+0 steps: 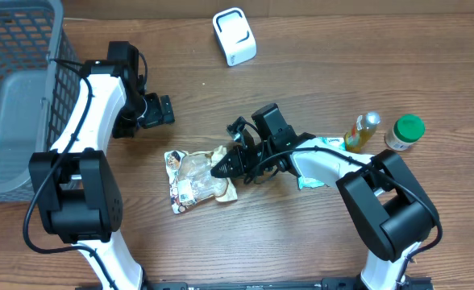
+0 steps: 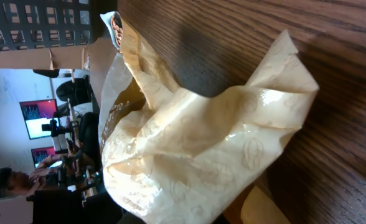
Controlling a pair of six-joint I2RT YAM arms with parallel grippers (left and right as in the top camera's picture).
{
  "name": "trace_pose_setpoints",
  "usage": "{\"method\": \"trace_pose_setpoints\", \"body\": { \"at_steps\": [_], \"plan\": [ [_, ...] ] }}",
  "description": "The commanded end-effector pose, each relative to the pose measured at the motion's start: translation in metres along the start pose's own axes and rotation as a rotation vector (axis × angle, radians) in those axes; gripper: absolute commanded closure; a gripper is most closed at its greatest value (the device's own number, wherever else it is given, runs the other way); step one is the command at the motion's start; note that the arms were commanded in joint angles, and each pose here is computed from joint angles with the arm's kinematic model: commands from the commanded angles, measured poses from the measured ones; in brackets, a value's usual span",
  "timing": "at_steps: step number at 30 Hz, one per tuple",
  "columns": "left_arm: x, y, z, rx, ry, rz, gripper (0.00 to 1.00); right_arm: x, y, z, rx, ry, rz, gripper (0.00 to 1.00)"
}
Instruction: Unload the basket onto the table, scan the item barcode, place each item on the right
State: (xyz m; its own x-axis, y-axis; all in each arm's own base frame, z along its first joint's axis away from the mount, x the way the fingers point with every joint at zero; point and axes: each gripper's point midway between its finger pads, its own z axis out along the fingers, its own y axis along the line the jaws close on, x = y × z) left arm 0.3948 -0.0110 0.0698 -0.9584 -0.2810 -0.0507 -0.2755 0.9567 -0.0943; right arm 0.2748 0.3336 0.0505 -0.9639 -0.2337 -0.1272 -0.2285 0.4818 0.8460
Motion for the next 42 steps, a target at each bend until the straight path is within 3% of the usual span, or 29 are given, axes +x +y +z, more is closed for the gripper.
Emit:
{"method": "trace_pose_setpoints", "body": {
  "at_steps": [1, 42],
  "plan": [
    [-0.004, -0.003, -0.01, 0.0, -0.033, 0.027, 0.0, -0.002, 0.003, 0.0, -0.009, -0.003, -0.019, 0.96],
    [-0.004, -0.003, -0.01, 0.0, -0.033, 0.027, 0.0, -0.008, 0.03, -0.013, -0.049, -0.034, -0.106, 0.96]
  ]
}}
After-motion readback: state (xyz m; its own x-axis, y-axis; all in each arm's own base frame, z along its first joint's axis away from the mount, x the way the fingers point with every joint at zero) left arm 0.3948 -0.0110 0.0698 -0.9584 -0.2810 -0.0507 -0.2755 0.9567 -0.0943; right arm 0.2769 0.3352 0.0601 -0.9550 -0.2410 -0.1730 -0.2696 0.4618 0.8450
